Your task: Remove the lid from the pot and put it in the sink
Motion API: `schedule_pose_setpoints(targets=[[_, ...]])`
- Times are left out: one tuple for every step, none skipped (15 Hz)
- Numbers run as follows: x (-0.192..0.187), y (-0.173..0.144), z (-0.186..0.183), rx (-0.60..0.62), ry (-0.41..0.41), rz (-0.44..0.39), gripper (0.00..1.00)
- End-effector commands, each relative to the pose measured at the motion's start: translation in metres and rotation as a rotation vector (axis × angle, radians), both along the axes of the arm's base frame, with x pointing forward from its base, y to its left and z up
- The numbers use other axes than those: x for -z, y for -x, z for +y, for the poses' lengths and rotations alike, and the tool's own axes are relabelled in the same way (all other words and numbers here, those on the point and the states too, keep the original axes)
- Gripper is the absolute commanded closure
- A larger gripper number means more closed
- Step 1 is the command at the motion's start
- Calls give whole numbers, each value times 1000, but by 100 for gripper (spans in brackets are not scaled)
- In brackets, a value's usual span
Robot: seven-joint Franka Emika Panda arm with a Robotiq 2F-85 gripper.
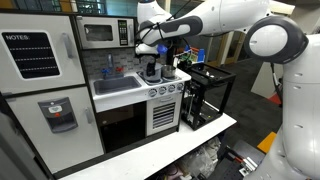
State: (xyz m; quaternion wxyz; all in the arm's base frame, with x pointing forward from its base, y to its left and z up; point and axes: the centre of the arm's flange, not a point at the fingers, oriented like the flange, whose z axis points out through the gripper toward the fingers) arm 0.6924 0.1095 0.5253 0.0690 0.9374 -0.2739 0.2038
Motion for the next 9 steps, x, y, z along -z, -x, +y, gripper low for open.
schedule_pose_setpoints(targets=[[0, -4, -1, 26, -15, 29, 0], [0, -4, -1, 30, -16, 34, 0], [1, -3, -2, 35, -14, 42, 0], [1, -2, -3, 40, -14, 51, 0], [1, -1, -3, 45, -12, 57, 0], [1, 0, -4, 48, -11, 62, 0], [1, 1, -4, 50, -10, 66, 0], [2, 2, -4, 54, -10, 71, 0], [3, 2, -5, 57, -9, 77, 0]])
